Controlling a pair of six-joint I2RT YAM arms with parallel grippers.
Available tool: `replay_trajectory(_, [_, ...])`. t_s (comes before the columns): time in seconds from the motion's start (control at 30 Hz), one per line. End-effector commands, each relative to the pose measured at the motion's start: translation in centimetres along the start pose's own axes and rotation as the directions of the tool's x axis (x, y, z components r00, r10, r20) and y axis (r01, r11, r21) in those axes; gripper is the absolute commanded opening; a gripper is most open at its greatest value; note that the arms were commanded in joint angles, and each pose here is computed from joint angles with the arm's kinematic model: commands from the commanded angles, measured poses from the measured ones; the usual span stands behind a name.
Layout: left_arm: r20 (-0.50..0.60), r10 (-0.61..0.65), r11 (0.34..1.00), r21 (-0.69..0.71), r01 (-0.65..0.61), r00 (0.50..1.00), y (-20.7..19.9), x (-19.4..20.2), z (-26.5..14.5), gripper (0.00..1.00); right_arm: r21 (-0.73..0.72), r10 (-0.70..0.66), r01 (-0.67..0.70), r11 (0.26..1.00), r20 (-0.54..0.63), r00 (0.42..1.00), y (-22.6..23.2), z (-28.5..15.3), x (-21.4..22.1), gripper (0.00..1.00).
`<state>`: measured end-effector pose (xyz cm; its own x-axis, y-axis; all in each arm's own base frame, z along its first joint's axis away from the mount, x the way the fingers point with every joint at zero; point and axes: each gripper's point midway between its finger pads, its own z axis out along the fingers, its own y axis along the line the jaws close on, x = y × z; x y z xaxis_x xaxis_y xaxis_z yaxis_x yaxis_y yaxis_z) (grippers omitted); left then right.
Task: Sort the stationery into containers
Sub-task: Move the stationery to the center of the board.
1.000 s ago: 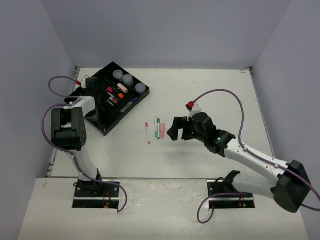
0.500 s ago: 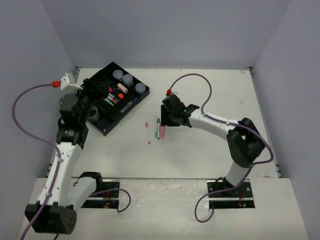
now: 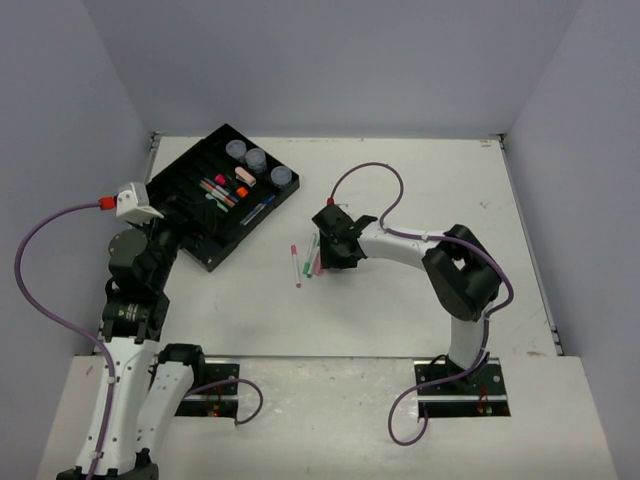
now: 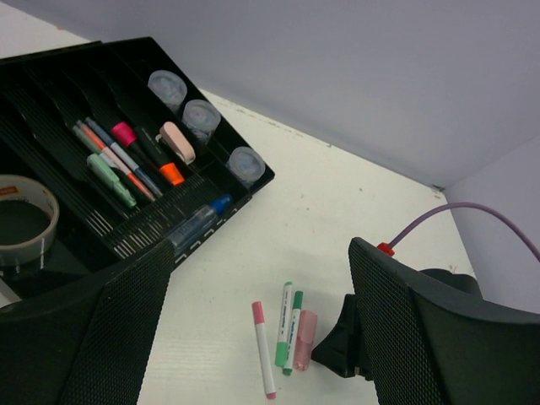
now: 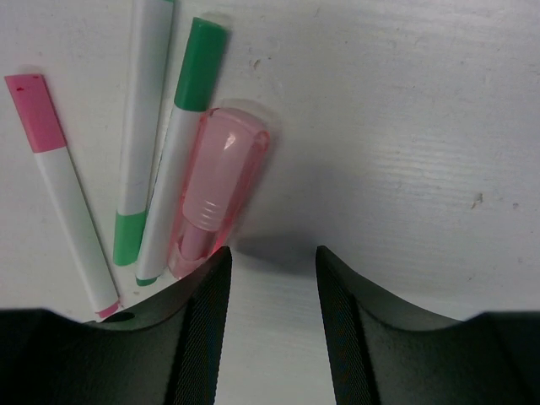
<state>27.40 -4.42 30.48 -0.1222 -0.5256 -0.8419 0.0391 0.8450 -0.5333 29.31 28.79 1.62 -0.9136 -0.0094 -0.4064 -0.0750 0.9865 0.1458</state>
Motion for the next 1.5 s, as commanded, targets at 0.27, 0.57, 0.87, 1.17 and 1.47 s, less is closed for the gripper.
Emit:
replay_trajectory(0.27, [-0.089,0.064,0.998,0.004,-0.064,0.994,1.1,2.7,0.2,0.87,-0.047,0.066,-0.062,0.997,0.099,0.993,2.1,-2.4,-2.3,0.47])
replay_trajectory(0.57, [-0.104,0.085,0.996,0.01,-0.084,0.991,1.2,3.1,0.2,0.87,-0.076,0.106,-0.098,0.992,0.113,0.988,3.0,-2.3,-2.9,0.48])
replay_trajectory(0.87, [-0.12,0.105,0.994,0.006,-0.105,0.987,1.6,3.6,0.5,0.89,-0.084,0.094,-0.087,0.993,0.09,0.991,4.1,-0.7,-3.1,0.48])
replay_trajectory(1.17, [-0.132,0.114,0.994,0.017,-0.113,0.985,1.6,3.9,0.7,0.89,-0.02,0.084,-0.083,0.996,0.079,0.993,2.6,0.4,-2.0,0.45])
replay_trajectory(1.47, [-0.142,0.114,0.993,0.03,-0.111,0.983,1.4,4.2,0.8,0.89,0.088,0.059,-0.065,0.994,0.062,0.996,-0.3,1.2,-0.2,0.42])
